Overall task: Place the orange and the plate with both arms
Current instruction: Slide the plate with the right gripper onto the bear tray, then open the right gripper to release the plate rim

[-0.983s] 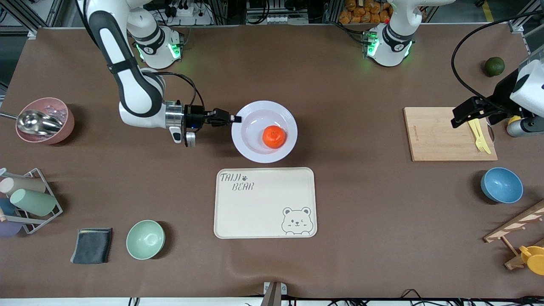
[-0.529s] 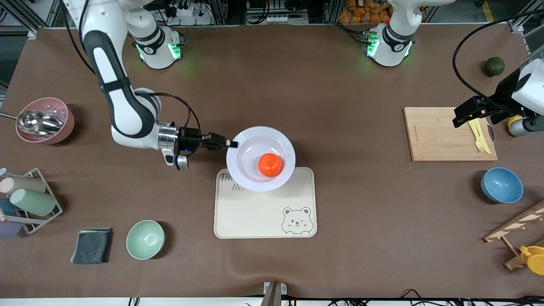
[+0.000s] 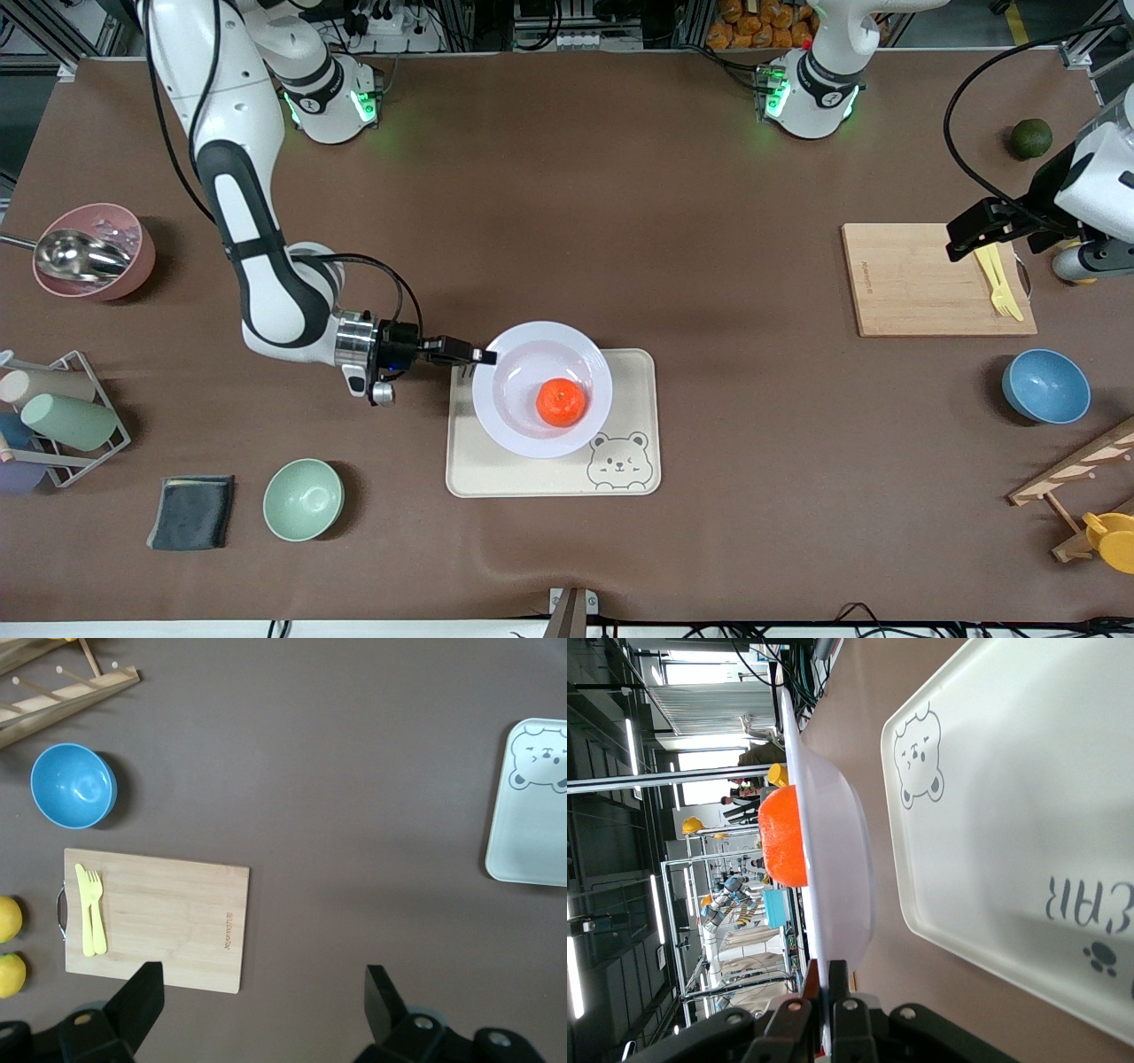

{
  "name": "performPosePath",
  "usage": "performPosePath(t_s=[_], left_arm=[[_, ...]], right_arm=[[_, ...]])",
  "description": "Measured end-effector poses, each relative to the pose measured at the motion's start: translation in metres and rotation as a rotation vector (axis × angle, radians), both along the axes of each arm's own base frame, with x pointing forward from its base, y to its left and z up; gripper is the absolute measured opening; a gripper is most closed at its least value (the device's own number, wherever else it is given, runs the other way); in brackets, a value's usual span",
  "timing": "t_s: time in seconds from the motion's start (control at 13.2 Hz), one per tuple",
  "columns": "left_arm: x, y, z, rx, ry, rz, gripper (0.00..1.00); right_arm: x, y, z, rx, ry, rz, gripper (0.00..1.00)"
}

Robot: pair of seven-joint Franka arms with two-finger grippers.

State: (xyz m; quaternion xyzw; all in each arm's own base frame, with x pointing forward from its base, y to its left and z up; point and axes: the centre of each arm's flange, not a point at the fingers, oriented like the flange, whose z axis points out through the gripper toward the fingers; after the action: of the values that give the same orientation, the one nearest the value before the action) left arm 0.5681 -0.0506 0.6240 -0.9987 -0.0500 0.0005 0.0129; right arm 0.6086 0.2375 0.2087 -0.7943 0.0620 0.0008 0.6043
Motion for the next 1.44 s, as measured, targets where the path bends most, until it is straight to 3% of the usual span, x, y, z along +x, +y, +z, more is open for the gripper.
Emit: performPosePath(t_s=[0.53,1.44], left_arm=[[-0.002,0.004,-0.011,-0.006,0.008,0.007,1.00],[-0.016,-0.006,-0.018,-0.001,0.027,-0.010,1.00]], right_arm=[[0.020,0.007,-0.050,-0.014,0.016,0.009,0.05],[0.024,0.013,-0.088,-0.019,0.004,0.035,0.05]])
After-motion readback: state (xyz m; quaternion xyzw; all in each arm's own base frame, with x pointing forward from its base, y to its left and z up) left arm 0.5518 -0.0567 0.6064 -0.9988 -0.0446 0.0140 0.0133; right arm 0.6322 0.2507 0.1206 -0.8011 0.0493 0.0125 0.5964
